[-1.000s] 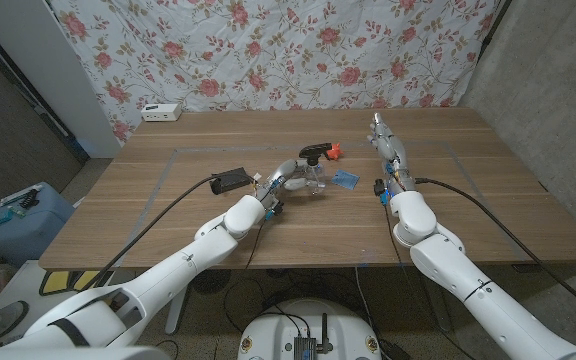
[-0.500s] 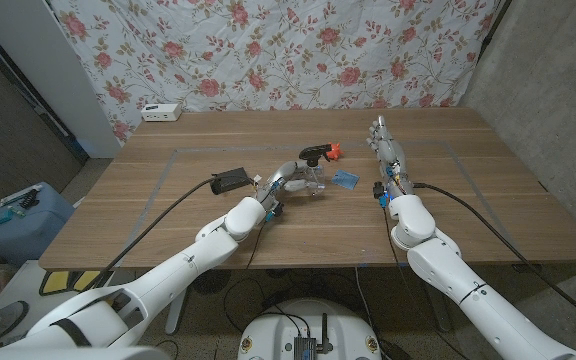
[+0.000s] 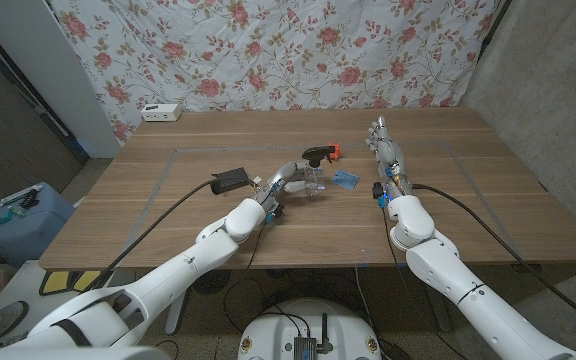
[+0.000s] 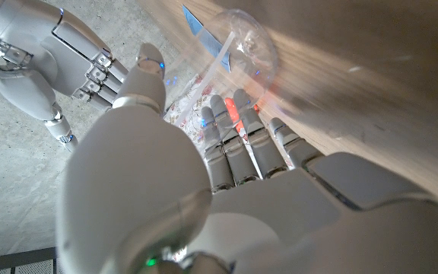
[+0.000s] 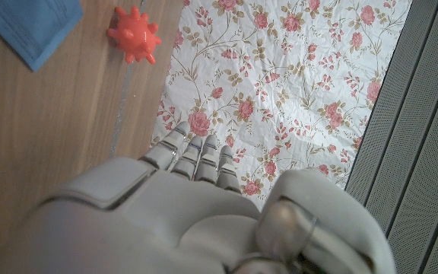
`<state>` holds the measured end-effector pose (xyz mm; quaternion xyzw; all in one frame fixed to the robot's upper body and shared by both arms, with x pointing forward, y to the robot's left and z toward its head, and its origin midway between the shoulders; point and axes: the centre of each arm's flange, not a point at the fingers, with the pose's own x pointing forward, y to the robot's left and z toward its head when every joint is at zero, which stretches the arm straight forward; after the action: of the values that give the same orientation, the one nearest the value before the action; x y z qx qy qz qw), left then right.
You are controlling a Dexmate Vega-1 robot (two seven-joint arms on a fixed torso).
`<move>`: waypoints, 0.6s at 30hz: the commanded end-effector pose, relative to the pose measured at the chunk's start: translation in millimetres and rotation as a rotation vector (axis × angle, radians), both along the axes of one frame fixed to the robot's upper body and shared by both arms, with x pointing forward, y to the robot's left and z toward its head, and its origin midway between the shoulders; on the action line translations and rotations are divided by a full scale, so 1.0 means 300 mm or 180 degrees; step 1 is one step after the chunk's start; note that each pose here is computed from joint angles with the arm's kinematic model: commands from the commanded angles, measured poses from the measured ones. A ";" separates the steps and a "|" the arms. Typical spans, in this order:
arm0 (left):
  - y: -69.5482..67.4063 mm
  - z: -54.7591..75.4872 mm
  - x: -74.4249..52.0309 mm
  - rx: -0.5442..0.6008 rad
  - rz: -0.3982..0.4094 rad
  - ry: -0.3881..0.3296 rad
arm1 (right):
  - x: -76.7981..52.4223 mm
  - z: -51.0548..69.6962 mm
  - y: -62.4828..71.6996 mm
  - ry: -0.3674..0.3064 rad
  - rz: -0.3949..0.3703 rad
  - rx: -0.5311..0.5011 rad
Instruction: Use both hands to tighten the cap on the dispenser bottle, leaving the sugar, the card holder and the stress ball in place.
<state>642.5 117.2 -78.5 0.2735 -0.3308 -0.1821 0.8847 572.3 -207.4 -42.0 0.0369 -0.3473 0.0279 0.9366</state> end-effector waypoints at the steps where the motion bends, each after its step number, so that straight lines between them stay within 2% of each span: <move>1: 0.006 -0.022 -0.003 0.0014 0.0026 0.0039 | -0.001 -0.012 0.006 0.0009 0.0007 0.0004; 18: 0.021 -0.024 -0.016 -0.0004 0.0036 0.0008 | -0.012 -0.024 0.010 -0.0006 -0.0004 0.0008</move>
<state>641.9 118.8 -82.8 0.2749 -0.3261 -0.1793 0.8865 571.5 -205.7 -47.5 0.0380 -0.3439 0.0295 0.9378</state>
